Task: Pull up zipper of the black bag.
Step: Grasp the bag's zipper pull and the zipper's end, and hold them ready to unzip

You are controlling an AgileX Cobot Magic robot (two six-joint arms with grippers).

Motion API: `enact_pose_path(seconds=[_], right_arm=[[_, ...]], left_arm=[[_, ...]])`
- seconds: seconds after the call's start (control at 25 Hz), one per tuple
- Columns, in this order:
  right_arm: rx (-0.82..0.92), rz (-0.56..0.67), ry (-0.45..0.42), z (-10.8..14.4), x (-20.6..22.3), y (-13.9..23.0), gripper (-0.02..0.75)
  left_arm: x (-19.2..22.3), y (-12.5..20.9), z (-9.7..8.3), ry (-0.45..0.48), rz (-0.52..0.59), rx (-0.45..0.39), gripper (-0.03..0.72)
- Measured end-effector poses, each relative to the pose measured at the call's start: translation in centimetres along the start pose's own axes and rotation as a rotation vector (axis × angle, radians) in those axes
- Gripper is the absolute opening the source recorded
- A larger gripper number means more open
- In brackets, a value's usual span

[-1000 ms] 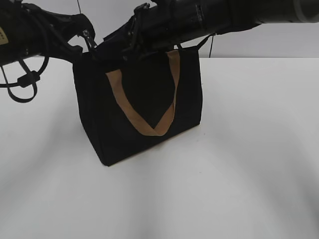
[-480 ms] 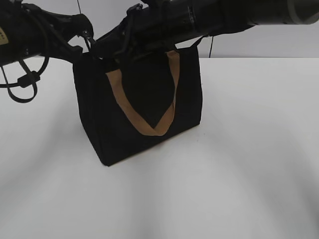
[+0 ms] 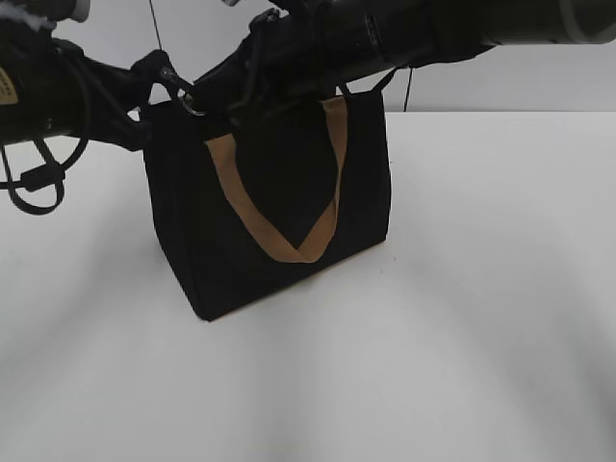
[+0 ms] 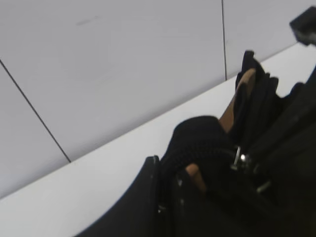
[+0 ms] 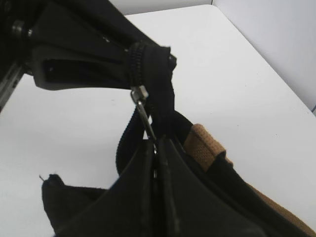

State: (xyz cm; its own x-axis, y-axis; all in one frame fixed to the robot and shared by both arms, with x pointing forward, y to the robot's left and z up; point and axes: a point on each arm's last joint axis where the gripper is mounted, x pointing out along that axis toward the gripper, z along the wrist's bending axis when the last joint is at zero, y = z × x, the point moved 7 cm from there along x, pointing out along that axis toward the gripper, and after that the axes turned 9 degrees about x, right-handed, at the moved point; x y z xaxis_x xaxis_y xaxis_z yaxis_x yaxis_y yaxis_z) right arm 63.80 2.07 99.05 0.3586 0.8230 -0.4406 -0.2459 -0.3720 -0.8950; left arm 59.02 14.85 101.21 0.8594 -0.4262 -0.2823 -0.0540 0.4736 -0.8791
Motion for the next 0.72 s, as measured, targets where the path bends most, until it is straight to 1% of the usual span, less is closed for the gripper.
enact_pose_path(seconds=[0.08,0.24,0.72], right_arm=[[-0.013,0.016,0.002,0.0,-0.2,0.1,-0.015],[-0.022,0.054,0.0,0.1,-0.3,0.5,-0.015],[-0.065,0.061,0.021,0.3,-1.4,-0.4,-0.015]], left_arm=[[0.0,1.1,-0.2,0.014,0.069,0.0,0.01],[-0.5,2.4,-0.4,0.029,0.159,0.001,0.01],[-1.2,4.6,-1.0,0.063,0.313,0.002,0.009]])
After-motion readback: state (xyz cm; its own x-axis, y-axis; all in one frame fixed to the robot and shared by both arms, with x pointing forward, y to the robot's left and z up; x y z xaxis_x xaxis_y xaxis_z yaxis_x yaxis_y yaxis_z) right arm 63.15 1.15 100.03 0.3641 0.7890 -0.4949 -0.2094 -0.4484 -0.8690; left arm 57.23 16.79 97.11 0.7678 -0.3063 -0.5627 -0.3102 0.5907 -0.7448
